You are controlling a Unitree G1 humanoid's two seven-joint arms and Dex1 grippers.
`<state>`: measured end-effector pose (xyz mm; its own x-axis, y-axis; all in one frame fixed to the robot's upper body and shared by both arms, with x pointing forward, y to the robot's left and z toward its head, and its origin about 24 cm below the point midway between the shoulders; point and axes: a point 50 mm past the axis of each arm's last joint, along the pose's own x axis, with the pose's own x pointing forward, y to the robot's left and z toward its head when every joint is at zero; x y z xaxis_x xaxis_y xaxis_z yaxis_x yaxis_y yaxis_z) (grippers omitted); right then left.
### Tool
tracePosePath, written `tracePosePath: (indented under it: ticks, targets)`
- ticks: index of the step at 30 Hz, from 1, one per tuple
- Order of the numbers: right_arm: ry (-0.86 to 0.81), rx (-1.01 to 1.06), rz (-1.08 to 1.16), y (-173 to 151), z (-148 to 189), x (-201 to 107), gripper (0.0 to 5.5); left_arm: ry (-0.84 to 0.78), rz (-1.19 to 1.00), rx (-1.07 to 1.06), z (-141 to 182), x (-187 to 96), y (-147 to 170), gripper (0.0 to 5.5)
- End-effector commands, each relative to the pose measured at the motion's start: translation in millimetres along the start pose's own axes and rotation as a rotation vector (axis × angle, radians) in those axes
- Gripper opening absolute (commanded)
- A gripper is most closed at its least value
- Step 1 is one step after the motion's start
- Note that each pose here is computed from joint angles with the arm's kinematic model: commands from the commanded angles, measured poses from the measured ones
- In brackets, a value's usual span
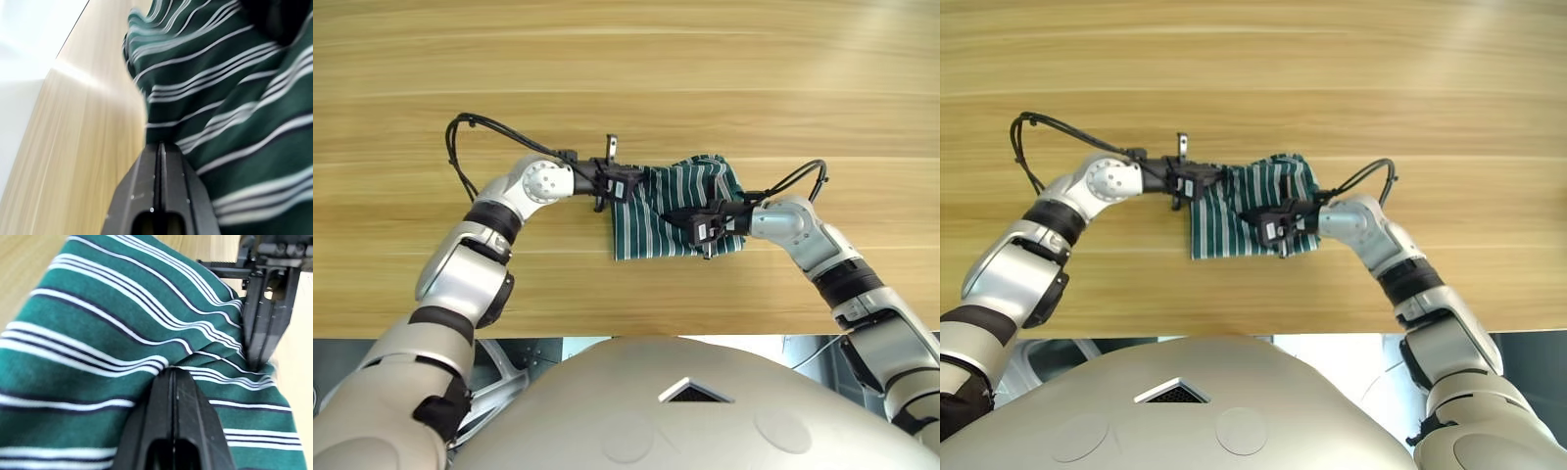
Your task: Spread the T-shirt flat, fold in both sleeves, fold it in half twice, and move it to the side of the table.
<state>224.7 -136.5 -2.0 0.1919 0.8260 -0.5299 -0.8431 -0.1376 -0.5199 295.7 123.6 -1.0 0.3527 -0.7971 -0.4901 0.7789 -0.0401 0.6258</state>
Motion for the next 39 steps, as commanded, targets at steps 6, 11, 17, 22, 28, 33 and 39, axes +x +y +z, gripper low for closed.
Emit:
tracePosePath:
  ticks: [6,11,17,22,28,33,39]
  targets:
    - [0.091,0.066,0.094,27.6,-16.9,0.4,0.03,0.315,0.176,-0.27,-51.2,-36.1,5.4,0.0]
    - [-0.036,0.065,-0.222,-13.9,-0.3,-17.9,0.03,0.271,0.277,-0.341,-52.6,-41.1,1.8,0.0]
    - [0.064,0.157,-0.581,-58.5,-16.0,-44.9,0.03,0.185,0.407,-0.427,-52.3,-50.0,0.0,0.0]
    - [0.133,0.255,-0.633,-62.3,-30.0,-40.3,0.03,0.158,0.433,-0.455,-52.0,-51.4,-5.5,0.0]
    - [-0.173,0.233,-0.534,-67.6,16.0,-38.3,0.03,0.064,0.52,-0.542,-49.3,-54.7,1.2,0.0]
    - [-0.316,0.204,-0.475,-69.7,41.3,-40.5,0.03,0.055,0.551,-0.598,-50.0,-52.0,0.7,0.0]
    - [-0.218,0.189,-0.26,-50.0,32.4,0.9,0.03,0.062,0.56,-0.631,-51.8,-51.5,-4.7,0.0]
